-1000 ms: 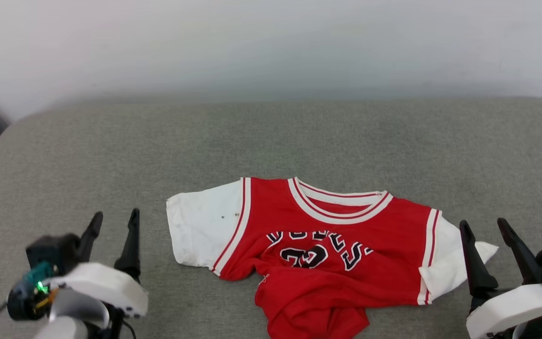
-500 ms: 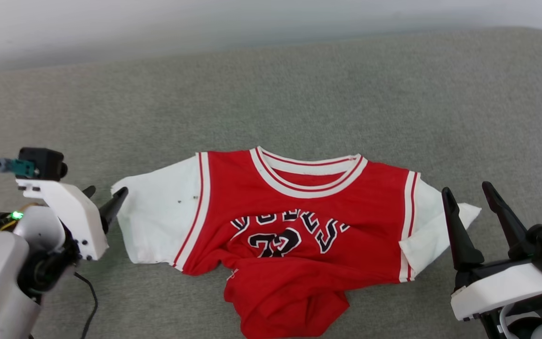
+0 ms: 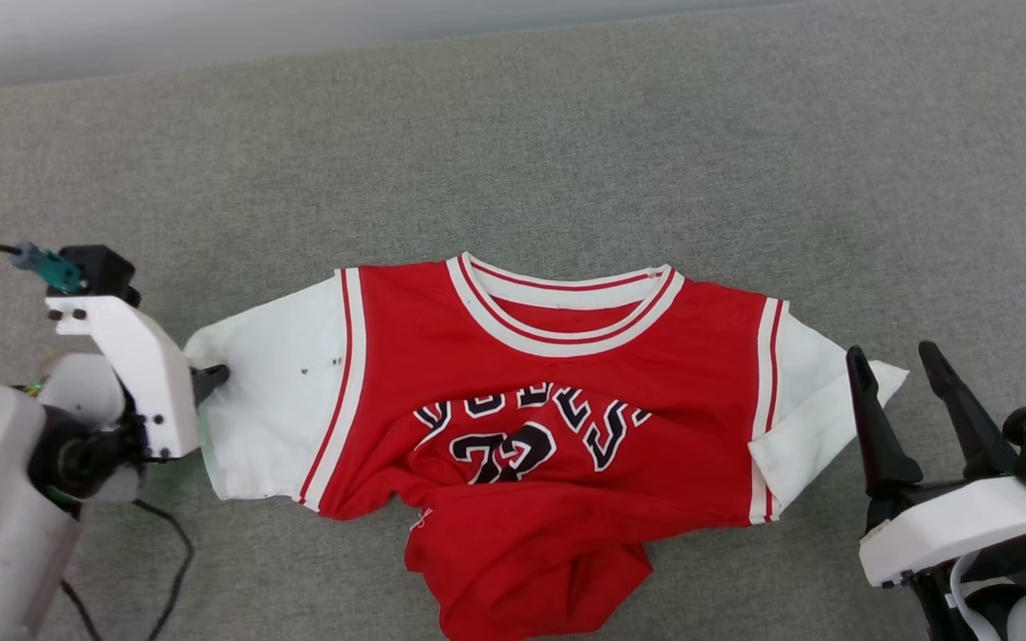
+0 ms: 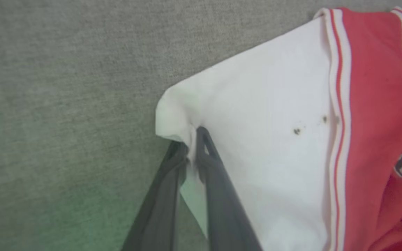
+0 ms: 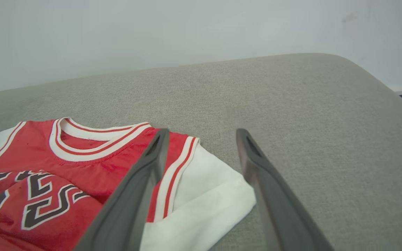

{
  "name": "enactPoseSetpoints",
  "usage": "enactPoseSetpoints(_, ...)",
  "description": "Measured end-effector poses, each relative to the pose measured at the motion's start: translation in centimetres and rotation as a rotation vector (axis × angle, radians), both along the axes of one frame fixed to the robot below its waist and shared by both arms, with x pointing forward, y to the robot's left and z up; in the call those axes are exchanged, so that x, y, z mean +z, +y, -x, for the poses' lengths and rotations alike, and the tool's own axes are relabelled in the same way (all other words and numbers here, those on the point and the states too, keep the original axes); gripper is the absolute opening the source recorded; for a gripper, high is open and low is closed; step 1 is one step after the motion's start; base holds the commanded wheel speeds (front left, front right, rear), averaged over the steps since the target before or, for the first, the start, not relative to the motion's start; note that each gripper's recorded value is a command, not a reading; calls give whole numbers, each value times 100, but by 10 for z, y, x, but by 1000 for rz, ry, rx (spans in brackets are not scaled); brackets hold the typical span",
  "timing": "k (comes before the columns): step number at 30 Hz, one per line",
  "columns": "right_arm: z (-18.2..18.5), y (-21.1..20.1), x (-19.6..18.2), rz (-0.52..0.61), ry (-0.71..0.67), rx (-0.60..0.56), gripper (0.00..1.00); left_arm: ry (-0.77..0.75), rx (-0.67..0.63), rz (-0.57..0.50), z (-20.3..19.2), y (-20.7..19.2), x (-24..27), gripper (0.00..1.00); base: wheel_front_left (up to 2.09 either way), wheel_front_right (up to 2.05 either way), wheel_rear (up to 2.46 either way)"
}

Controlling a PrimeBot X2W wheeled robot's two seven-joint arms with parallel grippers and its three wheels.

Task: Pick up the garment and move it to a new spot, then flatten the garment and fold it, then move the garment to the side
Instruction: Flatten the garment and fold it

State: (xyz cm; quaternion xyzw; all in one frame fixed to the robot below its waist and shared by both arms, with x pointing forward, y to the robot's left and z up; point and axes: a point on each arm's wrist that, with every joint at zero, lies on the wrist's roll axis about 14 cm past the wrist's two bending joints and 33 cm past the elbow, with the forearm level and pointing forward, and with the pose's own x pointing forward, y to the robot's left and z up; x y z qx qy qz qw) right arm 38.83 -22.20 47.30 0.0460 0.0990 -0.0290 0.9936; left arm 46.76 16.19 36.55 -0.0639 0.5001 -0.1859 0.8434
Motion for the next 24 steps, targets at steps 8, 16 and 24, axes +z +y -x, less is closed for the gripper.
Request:
enactPoseSetpoints(8,16,-22,-43,-135,266,-65,100,-132,103,46,2,-5,7,0,0,0,0)
enactPoseSetpoints(16,14,-38,-70,-165,550,-33,100,-351,150,55,-10,1,39,0,0,0,0)
enactPoseSetpoints(24,-4,-26,-99,-189,730,22,100,-474,117,70,-16,-9,64,0,0,0,0)
